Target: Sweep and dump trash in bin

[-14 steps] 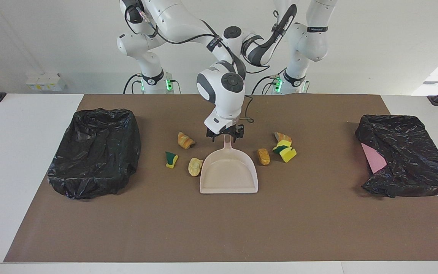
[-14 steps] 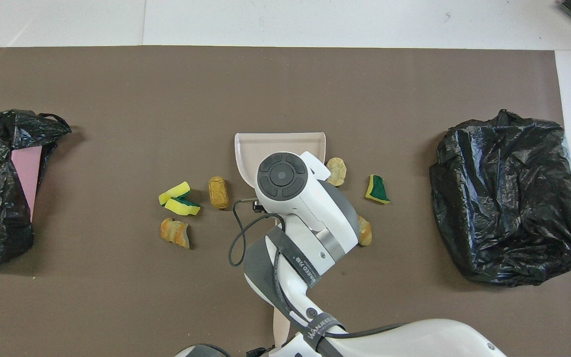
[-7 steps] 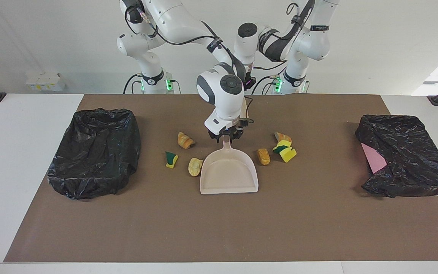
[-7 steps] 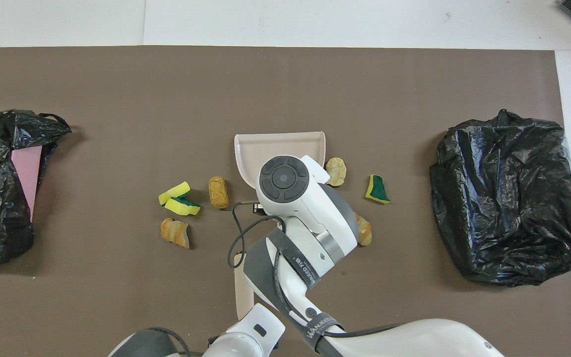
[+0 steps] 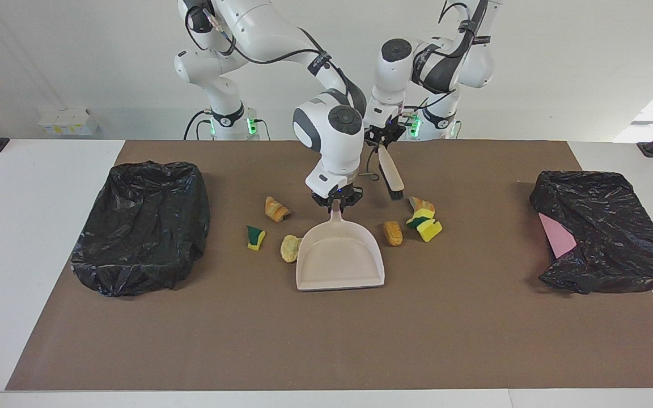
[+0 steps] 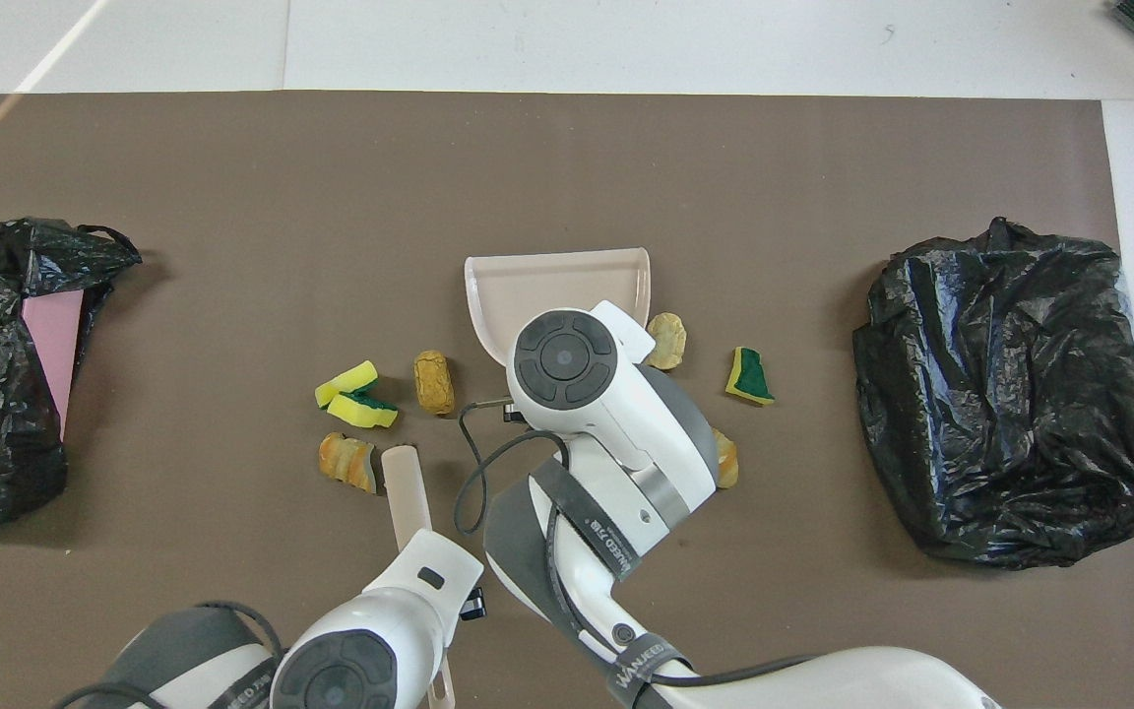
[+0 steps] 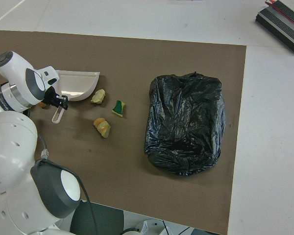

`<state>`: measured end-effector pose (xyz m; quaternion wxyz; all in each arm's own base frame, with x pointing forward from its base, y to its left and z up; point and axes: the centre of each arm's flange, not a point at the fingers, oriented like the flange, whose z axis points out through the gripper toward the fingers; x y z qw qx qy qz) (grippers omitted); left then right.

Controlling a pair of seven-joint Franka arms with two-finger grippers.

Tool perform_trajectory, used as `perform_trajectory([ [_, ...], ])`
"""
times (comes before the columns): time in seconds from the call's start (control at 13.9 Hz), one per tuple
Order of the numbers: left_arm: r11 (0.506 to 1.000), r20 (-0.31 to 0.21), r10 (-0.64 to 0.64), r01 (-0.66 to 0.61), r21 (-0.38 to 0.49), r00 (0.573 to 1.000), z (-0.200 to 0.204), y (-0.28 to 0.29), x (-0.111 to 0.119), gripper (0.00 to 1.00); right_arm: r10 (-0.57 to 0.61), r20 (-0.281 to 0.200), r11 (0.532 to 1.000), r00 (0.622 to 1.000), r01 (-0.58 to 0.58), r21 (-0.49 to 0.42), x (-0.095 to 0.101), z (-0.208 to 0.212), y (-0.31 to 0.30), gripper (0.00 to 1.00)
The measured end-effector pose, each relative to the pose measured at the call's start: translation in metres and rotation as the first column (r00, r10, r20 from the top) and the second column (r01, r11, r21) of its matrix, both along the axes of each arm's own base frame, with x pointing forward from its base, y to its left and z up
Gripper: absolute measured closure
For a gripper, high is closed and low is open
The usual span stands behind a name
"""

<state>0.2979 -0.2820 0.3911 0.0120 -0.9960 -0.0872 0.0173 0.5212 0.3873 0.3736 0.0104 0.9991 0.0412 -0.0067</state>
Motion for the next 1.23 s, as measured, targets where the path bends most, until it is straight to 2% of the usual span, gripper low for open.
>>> perform_trajectory([
  [0.22, 0.998, 0.015, 0.054, -0.054, -0.01, 0.998, 0.008, 0.031, 0.032, 0.74, 0.212, 0.023, 0.977, 0.977, -0.212, 0.001, -0.003, 0.032, -0.009, 0.69],
  [0.29, 0.998, 0.019, 0.069, -0.069, -0.013, 0.997, 0.01, 0.043, 0.042, 0.74, 0.297, 0.021, 0.955, 0.955, -0.297, -0.003, -0.004, 0.035, -0.011, 0.69],
  [0.43, 0.995, 0.023, 0.095, -0.095, -0.016, 0.995, 0.012, 0.071, 0.062, 0.74, 0.468, 0.014, 0.884, 0.884, -0.467, -0.037, 0.002, 0.034, -0.022, 0.69],
  [0.58, 0.995, 0.021, 0.095, -0.095, -0.015, 0.995, 0.011, 0.105, 0.08, 0.74, 0.637, -0.011, 0.767, 0.771, -0.635, -0.093, 0.015, 0.03, -0.043, 0.69],
  [0.72, 0.996, 0.01, 0.089, -0.089, -0.012, 0.996, 0.007, 0.138, 0.093, 0.74, 0.776, -0.05, 0.622, 0.629, -0.776, -0.104, 0.03, 0.026, -0.067, 0.69],
  [0.87, 0.996, -0.025, 0.087, -0.087, 0.002, 0.996, -0.01, 0.15, 0.095, 0.74, 0.862, -0.079, 0.492, 0.5, -0.864, -0.103, 0.036, 0.025, -0.079, 0.69],
  [1.08, 0.997, -0.074, 0.068, -0.067, 0.026, 0.995, -0.036, 0.143, 0.09, 0.74, 0.945, -0.119, 0.297, 0.305, -0.951, -0.079, 0.034, 0.019, -0.081, 0.69],
  [1.23, 0.999, -0.09, 0.052, -0.05, 0.022, 0.995, -0.047, 0.131, 0.087, 0.74, 0.959, -0.148, 0.236, 0.241, -0.97, -0.051, 0.026, 0.004, -0.079, 0.69],
])
